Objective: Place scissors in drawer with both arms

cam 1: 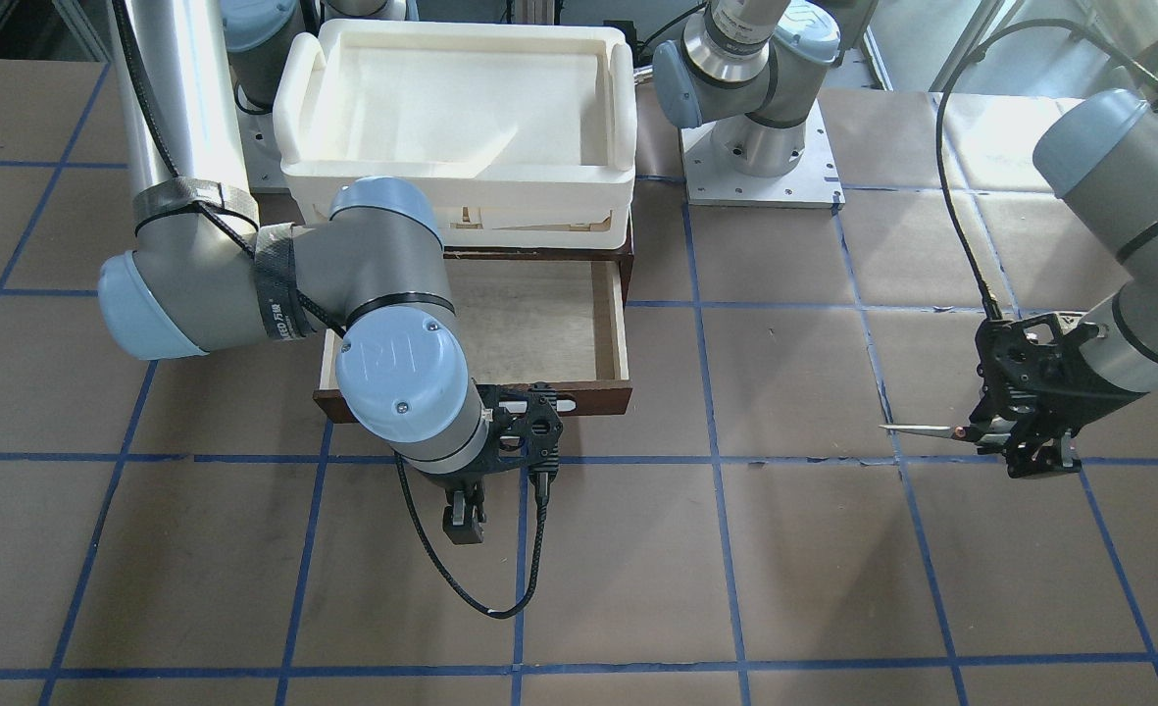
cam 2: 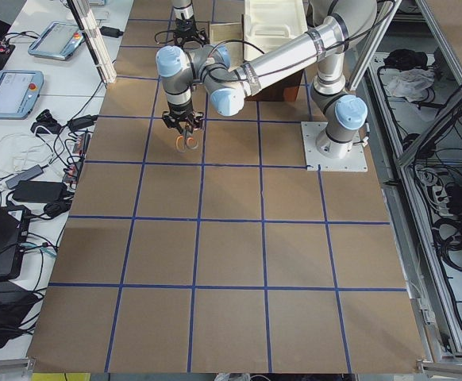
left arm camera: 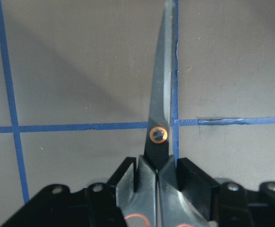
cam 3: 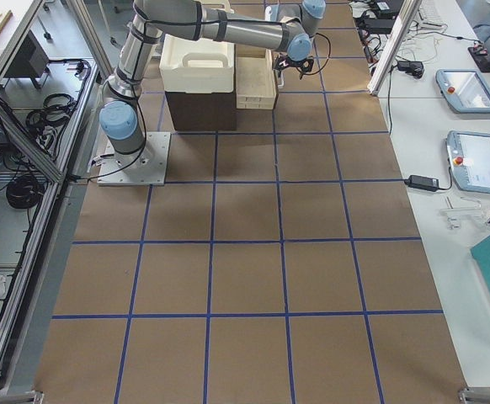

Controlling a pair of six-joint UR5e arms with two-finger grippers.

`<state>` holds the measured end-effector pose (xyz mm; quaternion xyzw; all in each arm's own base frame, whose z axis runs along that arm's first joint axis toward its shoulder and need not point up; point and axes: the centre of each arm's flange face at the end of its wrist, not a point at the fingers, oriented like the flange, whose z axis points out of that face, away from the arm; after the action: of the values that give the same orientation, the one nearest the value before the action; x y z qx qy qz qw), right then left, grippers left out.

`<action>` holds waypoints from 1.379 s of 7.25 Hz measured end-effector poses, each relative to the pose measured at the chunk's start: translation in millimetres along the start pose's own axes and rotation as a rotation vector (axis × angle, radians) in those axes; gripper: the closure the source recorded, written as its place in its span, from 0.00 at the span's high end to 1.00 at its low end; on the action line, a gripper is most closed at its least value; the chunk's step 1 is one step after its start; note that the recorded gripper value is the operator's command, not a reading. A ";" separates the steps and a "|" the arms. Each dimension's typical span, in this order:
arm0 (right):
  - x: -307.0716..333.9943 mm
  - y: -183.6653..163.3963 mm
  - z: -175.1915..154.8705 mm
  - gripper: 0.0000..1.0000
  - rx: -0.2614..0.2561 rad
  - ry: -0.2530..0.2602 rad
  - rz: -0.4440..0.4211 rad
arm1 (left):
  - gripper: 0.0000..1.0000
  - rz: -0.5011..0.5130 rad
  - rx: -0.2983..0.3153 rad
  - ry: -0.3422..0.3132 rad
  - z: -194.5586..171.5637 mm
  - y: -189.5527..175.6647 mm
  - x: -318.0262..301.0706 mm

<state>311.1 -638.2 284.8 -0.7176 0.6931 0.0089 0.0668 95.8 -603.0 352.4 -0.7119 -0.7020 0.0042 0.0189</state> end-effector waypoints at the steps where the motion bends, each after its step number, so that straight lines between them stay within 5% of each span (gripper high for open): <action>1: 1.2 0.4 -1.0 1.00 0.004 0.009 0.001 | 0.00 0.000 0.001 0.000 0.3 -0.1 -0.1; 10: 11.4 7.9 -3.3 1.00 0.034 0.050 0.019 | 0.00 0.001 0.004 0.005 3.9 -0.3 -1.8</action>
<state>303.4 -650.1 286.2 -0.7099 0.7013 -0.0201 0.0614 95.3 -604.7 348.4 -0.7123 -0.7015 0.0039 0.0223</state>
